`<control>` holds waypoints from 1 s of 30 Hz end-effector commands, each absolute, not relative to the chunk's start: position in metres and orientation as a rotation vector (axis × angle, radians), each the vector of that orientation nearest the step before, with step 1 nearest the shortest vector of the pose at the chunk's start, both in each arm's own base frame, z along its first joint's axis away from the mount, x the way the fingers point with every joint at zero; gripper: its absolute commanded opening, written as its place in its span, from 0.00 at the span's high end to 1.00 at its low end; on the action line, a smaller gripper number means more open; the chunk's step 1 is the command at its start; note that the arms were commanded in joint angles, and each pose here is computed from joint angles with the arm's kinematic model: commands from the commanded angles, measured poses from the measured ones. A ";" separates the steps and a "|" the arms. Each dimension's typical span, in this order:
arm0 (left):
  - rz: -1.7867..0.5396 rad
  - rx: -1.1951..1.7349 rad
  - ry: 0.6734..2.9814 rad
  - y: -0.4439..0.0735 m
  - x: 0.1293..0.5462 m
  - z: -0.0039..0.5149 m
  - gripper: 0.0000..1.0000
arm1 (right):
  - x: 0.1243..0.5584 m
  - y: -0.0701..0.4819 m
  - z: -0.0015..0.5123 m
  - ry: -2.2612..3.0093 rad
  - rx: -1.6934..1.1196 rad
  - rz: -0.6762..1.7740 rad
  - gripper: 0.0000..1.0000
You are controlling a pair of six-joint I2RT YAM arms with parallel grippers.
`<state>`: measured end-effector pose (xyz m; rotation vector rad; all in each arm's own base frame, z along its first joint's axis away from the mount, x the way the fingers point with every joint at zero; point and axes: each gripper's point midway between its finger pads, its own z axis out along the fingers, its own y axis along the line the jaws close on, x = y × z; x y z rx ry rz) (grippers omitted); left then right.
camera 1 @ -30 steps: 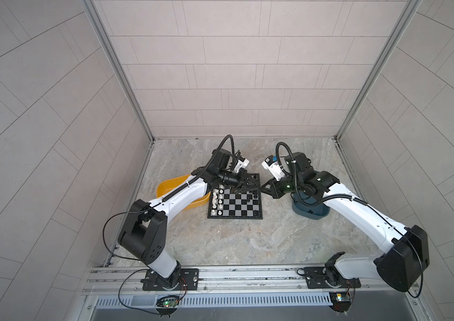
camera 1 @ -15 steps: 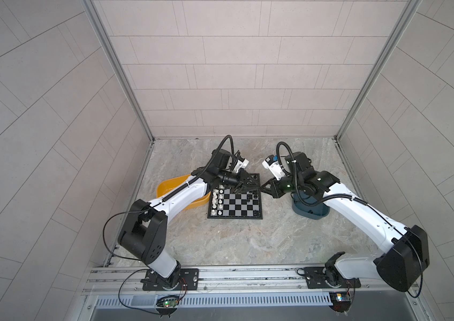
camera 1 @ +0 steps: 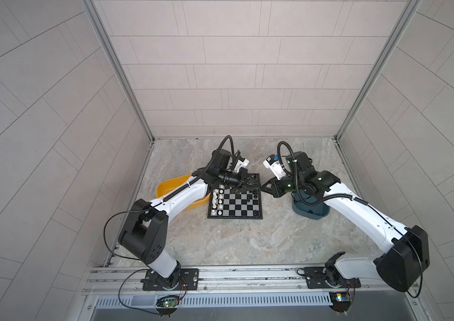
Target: Set up the chess pieces on the board
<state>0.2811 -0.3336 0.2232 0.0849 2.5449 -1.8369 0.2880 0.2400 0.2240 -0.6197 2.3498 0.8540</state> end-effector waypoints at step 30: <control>-0.311 0.520 2.846 -0.288 0.274 0.073 1.00 | 0.290 0.075 0.211 2.444 0.115 0.405 0.07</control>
